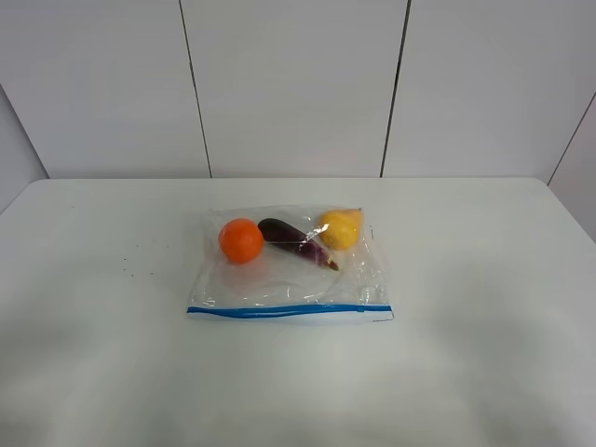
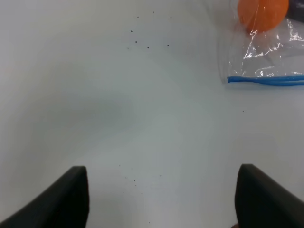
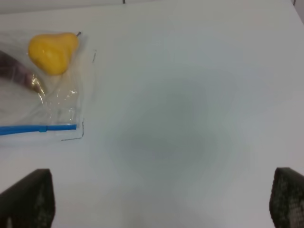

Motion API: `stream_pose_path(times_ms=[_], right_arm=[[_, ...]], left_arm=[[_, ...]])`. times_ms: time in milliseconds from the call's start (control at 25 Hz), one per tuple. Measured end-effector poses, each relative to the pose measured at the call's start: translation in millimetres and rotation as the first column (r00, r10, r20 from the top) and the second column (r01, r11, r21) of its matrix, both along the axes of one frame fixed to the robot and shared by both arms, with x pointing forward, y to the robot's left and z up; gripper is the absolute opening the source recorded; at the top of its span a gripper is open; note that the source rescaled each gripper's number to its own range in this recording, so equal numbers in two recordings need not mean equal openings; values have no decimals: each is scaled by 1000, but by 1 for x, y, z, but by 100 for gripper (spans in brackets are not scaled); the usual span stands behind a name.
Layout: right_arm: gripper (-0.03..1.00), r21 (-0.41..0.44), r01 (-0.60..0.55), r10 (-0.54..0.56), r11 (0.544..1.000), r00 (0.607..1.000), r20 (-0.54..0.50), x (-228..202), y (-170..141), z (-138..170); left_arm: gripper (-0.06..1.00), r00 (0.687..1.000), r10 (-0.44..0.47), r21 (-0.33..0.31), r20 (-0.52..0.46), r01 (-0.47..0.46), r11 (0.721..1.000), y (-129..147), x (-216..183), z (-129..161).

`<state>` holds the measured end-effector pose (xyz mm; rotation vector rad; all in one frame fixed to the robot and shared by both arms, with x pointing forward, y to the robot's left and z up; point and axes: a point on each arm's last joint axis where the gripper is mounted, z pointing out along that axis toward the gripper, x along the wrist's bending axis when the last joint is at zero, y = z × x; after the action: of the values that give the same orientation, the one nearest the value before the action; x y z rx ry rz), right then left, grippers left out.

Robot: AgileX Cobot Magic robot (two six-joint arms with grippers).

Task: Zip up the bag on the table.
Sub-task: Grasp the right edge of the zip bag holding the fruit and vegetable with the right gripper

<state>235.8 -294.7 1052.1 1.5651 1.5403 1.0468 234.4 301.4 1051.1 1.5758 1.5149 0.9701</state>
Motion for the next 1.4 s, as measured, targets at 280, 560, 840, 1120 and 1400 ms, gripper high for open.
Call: stream_pose_path(times_ms=[280, 560, 840, 1120, 1400], right_arm=[[100, 0, 0, 0, 1000, 1000, 0, 0, 0, 0], [100, 21, 12, -11, 1000, 998, -54, 11, 0, 15], [100, 24, 17, -8, 1000, 946, -324, 91, 2, 54], [100, 44, -12, 36, 999, 812, -583, 198, 9, 36], [100, 161, -38, 137, 986, 735, -664, 284, 21, -25]], left_arm=[[93, 1000, 0, 0, 0, 0, 1000, 0, 0, 0], [93, 1000, 0, 0, 0, 0, 1000, 0, 0, 0], [93, 1000, 0, 0, 0, 0, 1000, 0, 0, 0], [93, 1000, 0, 0, 0, 0, 1000, 0, 0, 0], [93, 1000, 0, 0, 0, 0, 1000, 0, 0, 0]])
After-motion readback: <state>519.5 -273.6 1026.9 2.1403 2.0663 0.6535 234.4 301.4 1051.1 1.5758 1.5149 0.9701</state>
